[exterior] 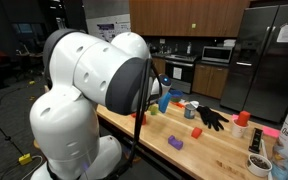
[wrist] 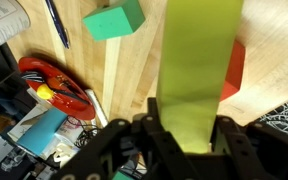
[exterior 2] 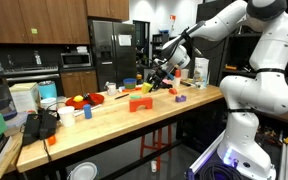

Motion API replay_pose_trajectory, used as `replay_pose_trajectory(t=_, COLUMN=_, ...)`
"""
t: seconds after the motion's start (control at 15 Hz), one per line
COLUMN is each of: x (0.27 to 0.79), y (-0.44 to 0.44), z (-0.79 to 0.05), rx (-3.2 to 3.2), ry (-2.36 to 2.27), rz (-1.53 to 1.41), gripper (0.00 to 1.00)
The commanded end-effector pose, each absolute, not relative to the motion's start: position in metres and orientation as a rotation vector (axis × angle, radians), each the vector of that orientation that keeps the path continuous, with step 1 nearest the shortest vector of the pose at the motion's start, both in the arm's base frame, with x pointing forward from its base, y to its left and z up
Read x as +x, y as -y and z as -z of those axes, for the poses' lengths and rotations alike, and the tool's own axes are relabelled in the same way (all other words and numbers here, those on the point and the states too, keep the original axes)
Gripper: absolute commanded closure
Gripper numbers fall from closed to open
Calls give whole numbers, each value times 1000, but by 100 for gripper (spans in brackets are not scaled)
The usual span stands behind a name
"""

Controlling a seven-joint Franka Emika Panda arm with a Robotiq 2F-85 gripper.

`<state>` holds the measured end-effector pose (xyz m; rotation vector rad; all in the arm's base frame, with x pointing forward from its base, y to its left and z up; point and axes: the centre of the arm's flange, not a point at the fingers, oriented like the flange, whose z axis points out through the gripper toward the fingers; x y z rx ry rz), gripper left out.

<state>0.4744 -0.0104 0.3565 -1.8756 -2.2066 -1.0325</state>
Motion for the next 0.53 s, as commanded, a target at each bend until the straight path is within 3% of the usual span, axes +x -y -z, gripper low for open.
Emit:
replay_pose_trajectory(t=0.0, x=481, y=14, z=-358, rx=-1764, ry=2199, rz=1102, gripper=84)
replay_pose_trajectory(t=0.47, x=488, y=2, z=-355, rx=-1629, ry=2155, rz=1156, gripper=84)
